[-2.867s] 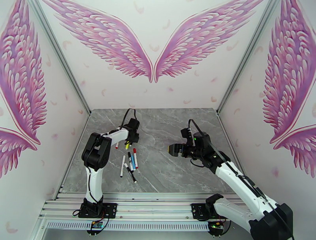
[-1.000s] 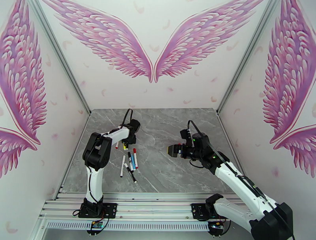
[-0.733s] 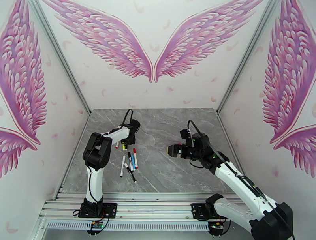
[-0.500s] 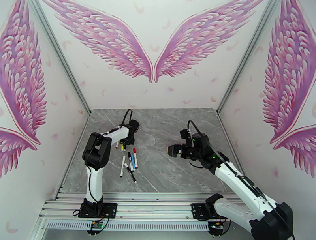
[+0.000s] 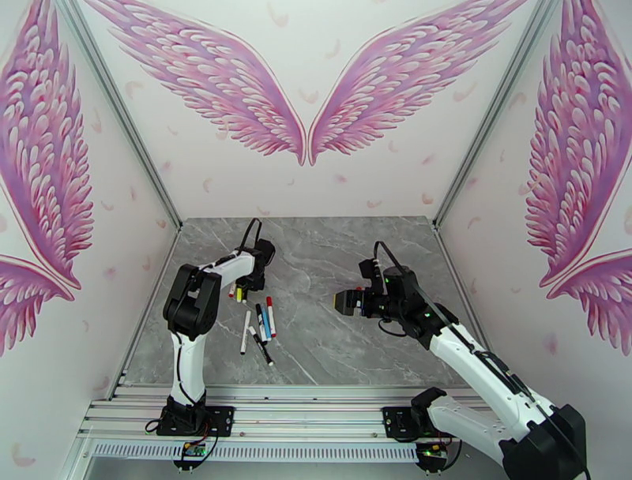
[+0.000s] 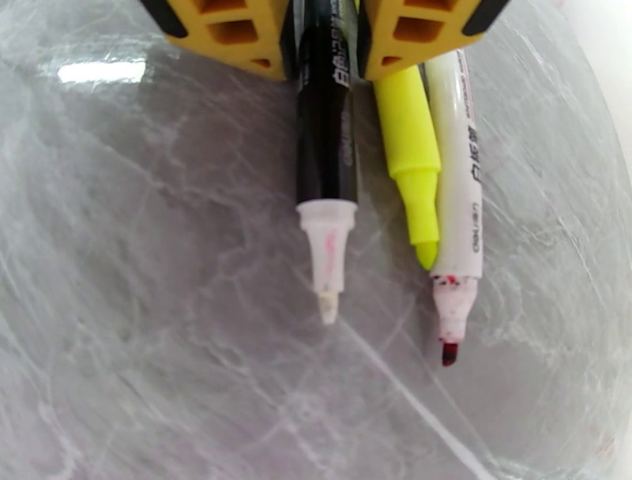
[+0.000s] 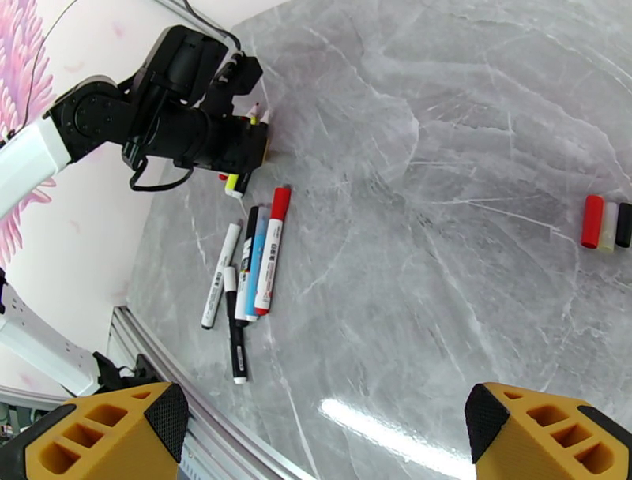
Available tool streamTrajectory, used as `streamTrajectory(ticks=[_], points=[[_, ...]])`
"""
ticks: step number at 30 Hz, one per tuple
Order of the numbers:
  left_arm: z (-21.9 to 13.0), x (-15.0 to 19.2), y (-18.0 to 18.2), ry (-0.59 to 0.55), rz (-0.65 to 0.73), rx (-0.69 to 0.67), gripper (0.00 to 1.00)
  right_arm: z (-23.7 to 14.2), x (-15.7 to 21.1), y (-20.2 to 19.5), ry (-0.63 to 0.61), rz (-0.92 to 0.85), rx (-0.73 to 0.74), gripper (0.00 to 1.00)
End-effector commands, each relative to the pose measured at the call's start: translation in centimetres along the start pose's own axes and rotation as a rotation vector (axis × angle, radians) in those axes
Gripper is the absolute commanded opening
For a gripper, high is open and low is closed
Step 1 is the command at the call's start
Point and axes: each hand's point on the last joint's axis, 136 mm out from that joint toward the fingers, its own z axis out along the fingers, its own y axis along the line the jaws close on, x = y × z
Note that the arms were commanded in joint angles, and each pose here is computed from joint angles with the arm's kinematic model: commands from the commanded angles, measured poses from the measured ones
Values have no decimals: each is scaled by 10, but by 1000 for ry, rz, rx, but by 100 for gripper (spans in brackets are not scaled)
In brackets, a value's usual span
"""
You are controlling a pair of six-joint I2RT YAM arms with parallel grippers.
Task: Open the pen caps
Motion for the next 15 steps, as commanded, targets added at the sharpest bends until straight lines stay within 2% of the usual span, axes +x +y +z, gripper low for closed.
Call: streamTrajectory(ticks=[1,7,15], points=[[-20,3,-11,-13,-6,68,33,3,2,1,-4,3,0,99],[-49,15,-14,-32,-41,128,37,4,9,3,19,-9,-2,99],[-69,80,-5,5,-100,181,37,5,19,9,42,-32,-14,99]])
